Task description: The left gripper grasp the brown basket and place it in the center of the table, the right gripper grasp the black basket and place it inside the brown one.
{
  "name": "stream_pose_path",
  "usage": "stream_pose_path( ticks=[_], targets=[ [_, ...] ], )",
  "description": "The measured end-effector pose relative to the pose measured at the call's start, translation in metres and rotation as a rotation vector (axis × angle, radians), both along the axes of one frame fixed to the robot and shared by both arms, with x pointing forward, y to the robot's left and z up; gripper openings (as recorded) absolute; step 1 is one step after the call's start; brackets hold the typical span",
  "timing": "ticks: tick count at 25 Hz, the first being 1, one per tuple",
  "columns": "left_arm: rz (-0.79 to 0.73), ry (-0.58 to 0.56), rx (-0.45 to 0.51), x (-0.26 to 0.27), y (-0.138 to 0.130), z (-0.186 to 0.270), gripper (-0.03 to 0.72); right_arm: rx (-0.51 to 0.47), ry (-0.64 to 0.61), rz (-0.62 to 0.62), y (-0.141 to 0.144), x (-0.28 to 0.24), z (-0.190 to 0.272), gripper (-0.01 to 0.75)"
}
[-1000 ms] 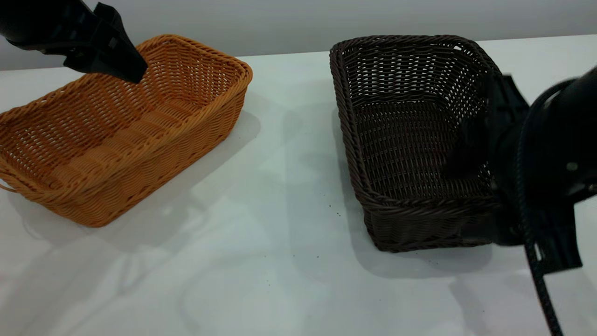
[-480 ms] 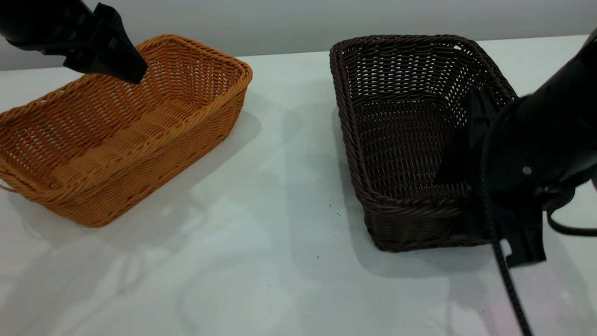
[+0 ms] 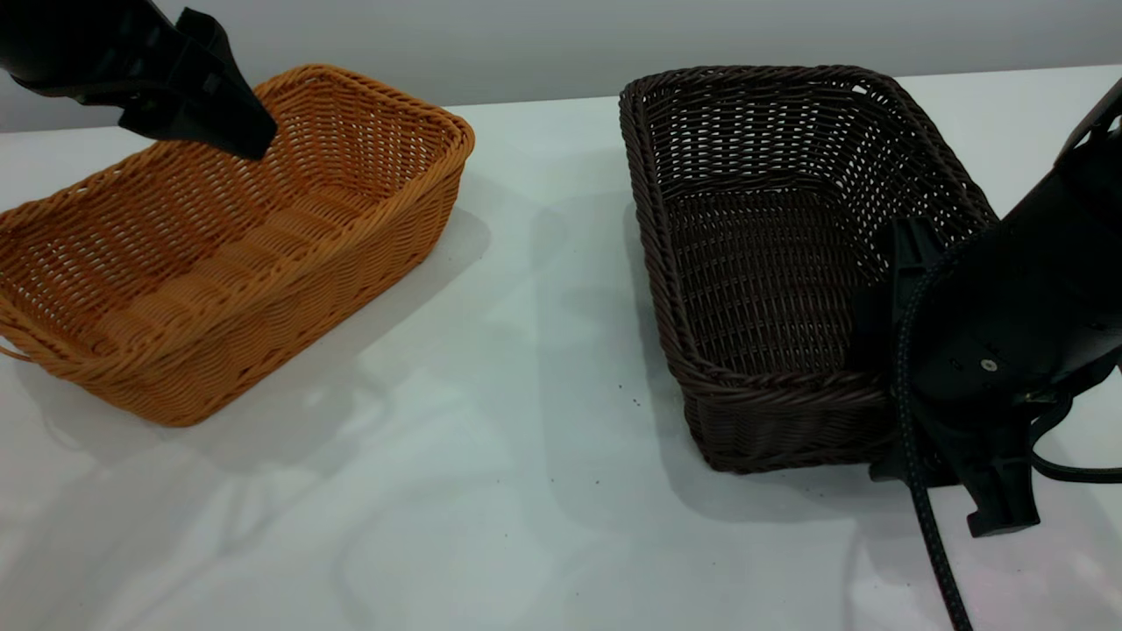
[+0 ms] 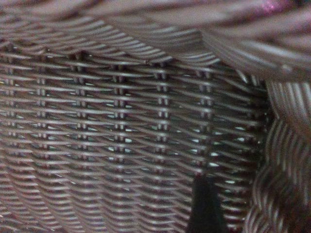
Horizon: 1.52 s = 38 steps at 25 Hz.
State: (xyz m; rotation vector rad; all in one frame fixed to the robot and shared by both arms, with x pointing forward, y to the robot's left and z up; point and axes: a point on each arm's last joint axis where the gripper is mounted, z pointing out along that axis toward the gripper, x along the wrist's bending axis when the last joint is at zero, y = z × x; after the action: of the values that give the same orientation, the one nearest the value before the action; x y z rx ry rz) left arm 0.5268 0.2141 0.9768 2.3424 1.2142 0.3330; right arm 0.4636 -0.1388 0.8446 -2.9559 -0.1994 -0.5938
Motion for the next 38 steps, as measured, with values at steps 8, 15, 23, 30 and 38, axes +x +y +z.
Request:
stream_pose_path(
  ticks=[8,15,23,30,38],
  targets=[
    [-0.001,0.004,0.000,0.000,0.000,0.000,0.490,-0.002,-0.001,0.006,0.000,0.000,0.000,0.417],
    [-0.001,0.006,-0.002,0.000,0.000,0.000,0.490,0.020,0.012,-0.061,0.000,0.000,0.000,0.384],
    [0.001,0.006,-0.003,0.000,0.000,0.000,0.490,0.025,0.018,-0.064,0.000,-0.001,0.000,0.140],
    [-0.001,0.007,-0.002,-0.001,0.000,0.000,0.490,0.026,0.020,-0.057,0.000,-0.001,0.000,0.123],
    [-0.001,0.035,0.009,0.003,-0.001,-0.012,0.490,0.013,-0.066,0.047,-0.004,0.006,0.020,0.123]
  ],
)
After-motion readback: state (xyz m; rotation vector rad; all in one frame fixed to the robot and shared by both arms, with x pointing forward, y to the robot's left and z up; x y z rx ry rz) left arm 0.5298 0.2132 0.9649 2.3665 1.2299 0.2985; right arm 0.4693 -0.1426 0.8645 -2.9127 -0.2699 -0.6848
